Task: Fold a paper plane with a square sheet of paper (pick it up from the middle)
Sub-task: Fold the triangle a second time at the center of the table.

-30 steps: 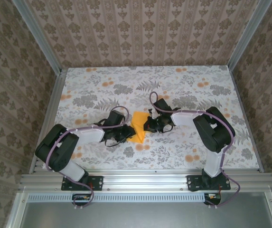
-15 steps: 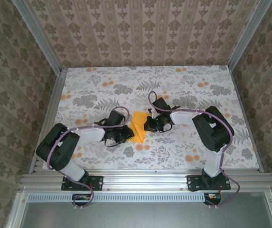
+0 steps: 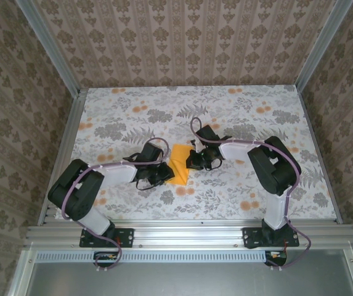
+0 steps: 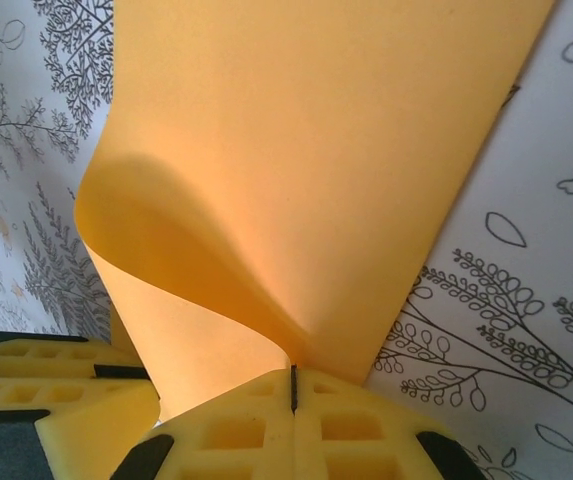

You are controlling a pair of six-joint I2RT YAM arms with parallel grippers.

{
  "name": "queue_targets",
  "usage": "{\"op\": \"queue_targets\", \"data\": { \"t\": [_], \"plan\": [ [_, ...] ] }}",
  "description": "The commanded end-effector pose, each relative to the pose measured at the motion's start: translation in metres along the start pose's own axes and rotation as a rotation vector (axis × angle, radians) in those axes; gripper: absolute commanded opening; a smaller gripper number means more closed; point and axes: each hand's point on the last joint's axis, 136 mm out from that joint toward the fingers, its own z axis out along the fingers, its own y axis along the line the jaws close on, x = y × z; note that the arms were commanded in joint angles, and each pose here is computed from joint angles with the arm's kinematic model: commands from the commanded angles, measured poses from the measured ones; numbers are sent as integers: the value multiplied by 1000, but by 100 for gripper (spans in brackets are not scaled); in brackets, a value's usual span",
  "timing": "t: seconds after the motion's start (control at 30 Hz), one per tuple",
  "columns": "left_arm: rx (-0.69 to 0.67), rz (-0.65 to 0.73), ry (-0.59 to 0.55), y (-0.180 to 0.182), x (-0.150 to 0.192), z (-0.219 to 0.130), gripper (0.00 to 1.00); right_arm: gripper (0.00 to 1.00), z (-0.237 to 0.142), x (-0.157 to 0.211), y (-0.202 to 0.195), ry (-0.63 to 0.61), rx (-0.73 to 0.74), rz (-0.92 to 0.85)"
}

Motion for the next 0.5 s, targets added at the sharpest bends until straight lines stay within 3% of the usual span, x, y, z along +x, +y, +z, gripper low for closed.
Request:
{"op": "queue_targets", "data": {
  "t": [0.0, 0.47],
  "plan": [
    [-52, 2, 37, 11, 5, 4, 18, 5, 2, 0, -6, 14, 39, -5],
    [-49, 7, 41, 10, 5, 5, 18, 6, 3, -4, -9, 9, 55, -6]
  ]
}}
